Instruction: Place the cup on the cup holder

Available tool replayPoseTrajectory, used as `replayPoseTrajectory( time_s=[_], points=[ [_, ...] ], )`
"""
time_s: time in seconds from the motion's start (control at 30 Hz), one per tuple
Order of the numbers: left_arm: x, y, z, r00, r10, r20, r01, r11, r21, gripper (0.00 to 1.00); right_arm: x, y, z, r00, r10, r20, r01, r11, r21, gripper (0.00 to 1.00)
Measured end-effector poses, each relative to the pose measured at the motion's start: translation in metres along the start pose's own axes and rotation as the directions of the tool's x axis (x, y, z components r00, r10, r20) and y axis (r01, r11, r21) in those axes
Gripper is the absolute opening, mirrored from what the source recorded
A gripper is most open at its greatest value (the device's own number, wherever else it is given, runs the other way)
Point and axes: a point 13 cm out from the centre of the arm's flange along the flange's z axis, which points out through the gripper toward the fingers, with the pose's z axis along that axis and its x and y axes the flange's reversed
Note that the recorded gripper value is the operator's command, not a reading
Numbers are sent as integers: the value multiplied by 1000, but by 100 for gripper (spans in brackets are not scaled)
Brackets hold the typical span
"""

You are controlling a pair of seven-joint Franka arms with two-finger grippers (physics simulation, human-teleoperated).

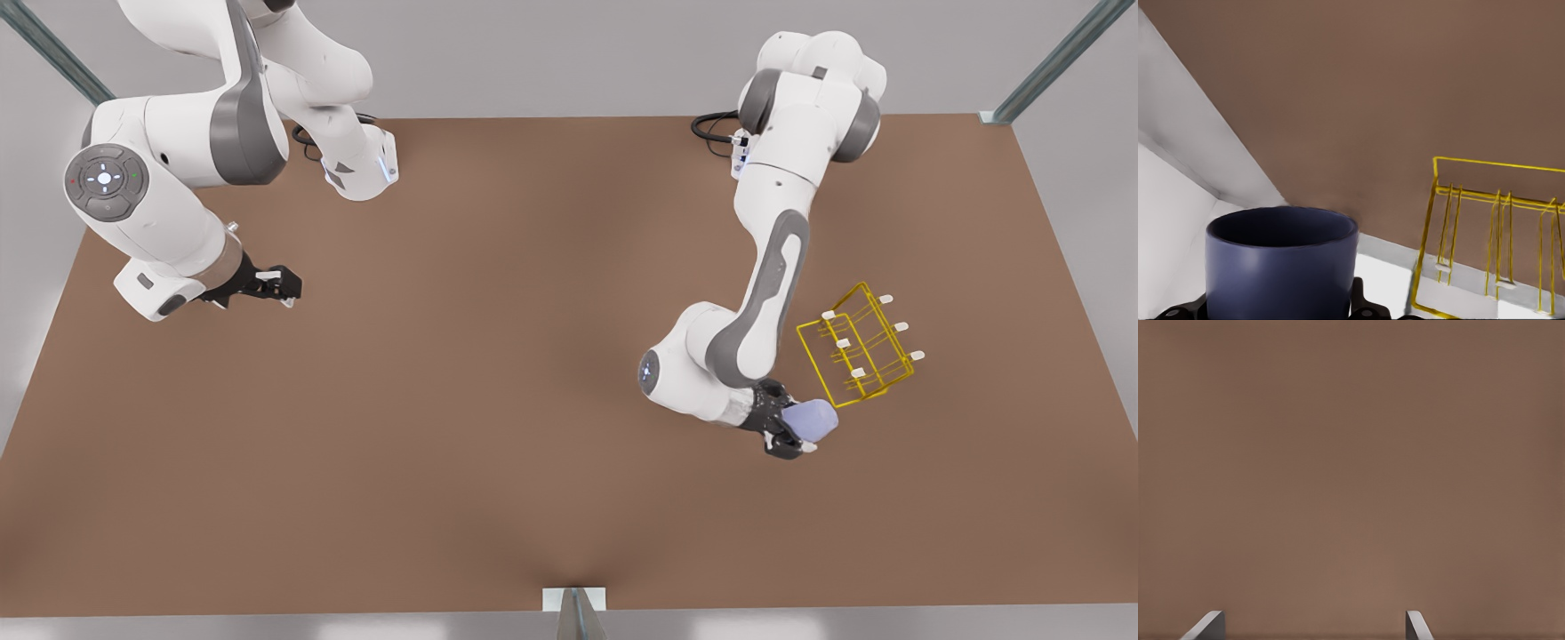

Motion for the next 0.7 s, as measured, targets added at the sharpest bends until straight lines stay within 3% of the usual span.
replayPoseTrajectory(
  time_s=[0.1,0.27,0.43,0.7],
  points=[
    [54,30,14,971,-7,-240,-24,992,-124,77,0,0,0,1000,0,0,0,1000,0,100],
    [87,21,46,877,61,-477,-135,983,-122,77,0,0,0,1000,0,0,0,1000,1,100],
    [94,-4,64,810,149,-568,-207,978,-39,77,0,-5,0,1000,8,-1,-8,1000,1,100],
    [96,-25,105,764,242,-598,-243,967,81,77,0,-5,0,1000,7,0,-7,1000,2,100]
  ],
)
